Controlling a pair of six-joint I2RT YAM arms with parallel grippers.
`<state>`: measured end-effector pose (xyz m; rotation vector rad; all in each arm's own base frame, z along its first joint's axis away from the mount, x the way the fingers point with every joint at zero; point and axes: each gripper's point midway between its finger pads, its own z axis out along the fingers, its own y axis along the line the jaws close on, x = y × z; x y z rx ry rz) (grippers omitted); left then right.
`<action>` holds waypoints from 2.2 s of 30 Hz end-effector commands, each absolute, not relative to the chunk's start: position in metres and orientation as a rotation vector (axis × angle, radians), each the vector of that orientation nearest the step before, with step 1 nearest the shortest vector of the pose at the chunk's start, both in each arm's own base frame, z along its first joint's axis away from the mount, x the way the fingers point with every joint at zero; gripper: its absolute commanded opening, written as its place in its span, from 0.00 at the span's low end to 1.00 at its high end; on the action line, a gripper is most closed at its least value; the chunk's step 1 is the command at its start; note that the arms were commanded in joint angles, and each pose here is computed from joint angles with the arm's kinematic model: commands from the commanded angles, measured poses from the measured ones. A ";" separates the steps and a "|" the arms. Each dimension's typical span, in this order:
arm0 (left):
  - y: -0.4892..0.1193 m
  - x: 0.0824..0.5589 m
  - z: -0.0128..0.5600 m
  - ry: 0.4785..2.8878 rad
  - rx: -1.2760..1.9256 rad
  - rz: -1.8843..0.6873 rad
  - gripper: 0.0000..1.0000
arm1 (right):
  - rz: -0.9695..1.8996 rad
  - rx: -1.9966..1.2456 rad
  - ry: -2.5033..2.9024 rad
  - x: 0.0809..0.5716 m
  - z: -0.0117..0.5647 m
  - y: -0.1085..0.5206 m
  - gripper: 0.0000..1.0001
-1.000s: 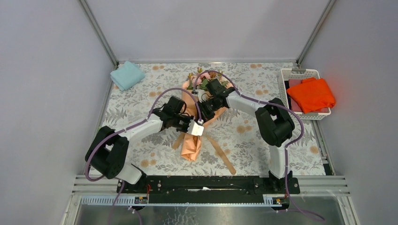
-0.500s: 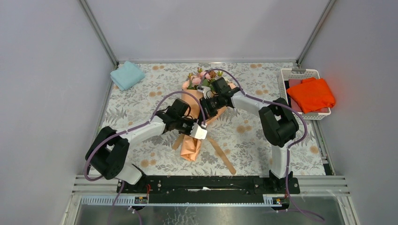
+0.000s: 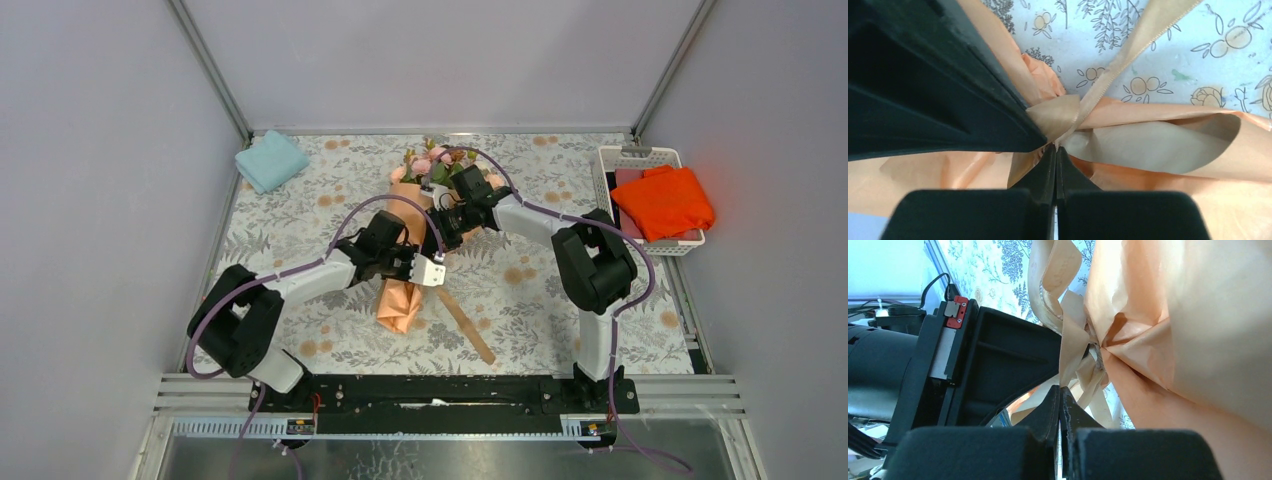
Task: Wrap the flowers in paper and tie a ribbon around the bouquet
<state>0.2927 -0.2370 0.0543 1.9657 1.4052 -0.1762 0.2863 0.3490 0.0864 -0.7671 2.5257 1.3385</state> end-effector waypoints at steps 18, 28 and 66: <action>-0.246 0.307 0.071 1.556 1.674 -0.250 0.00 | 1.117 -0.765 2.394 0.350 0.110 0.341 0.21; -0.245 0.302 0.067 1.571 1.664 -0.273 0.00 | 1.118 -1.012 2.499 0.317 0.066 0.352 0.12; -0.229 0.285 0.094 1.556 1.670 -0.493 0.40 | 1.622 -1.046 2.219 0.279 0.077 0.377 0.31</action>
